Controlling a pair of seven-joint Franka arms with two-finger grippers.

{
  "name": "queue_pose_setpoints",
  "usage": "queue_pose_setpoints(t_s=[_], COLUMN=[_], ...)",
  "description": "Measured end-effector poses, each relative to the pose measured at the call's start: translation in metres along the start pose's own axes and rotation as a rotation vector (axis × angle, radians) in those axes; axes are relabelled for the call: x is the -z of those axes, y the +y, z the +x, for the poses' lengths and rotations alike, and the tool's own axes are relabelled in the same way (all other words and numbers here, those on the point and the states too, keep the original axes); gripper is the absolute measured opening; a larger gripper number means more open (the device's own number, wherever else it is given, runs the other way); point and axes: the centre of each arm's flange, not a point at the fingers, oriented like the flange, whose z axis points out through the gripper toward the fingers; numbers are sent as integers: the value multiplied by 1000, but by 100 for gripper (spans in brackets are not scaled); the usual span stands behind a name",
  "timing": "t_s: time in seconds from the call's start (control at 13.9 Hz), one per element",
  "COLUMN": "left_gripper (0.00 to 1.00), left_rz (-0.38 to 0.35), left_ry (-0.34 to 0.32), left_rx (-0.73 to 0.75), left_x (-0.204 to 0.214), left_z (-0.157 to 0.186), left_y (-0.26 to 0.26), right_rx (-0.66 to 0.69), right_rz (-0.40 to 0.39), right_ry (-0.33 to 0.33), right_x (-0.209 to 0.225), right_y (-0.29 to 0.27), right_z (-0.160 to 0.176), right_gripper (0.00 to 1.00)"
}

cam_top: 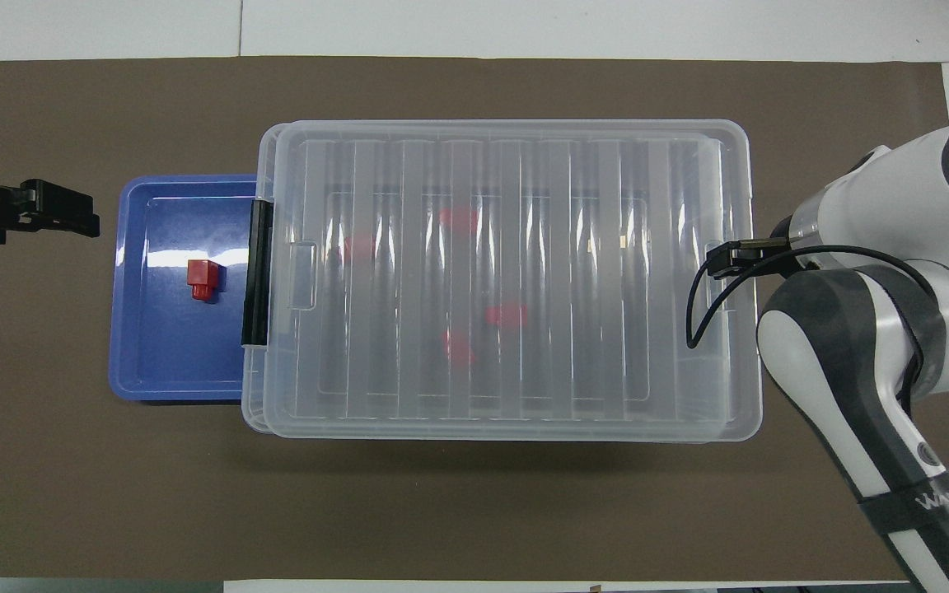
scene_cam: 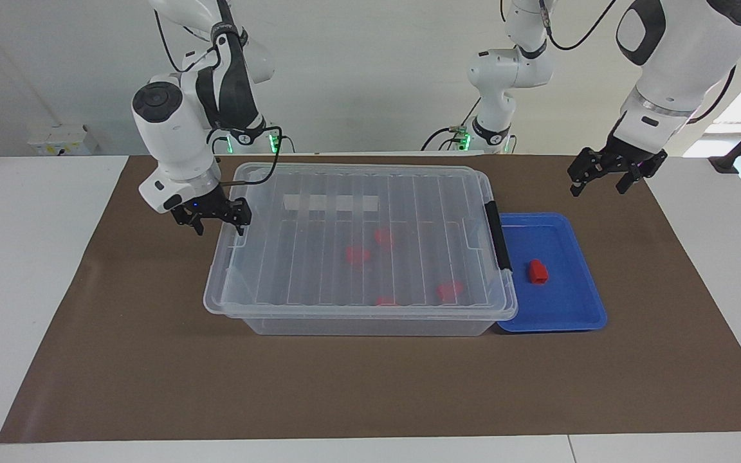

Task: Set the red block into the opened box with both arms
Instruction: 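Reach the right gripper to the clear lid's edge farthest from the blue tray, then slide the clear lid away from the blue tray with the right gripper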

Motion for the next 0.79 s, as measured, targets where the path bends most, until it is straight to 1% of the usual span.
queue_pose_setpoints(t_s=[0.22, 0.79], left_gripper=[100, 100], left_rz=[0, 0], left_ry=[0, 0], left_rx=[0, 0], left_x=[0, 0], left_z=[0, 0], left_y=[0, 0], right_rx=[-6, 37], right_rz=[0, 3], right_ry=[-2, -3], right_x=[-1, -1], right_y=[10, 71], right_z=[0, 4], right_gripper=[92, 93])
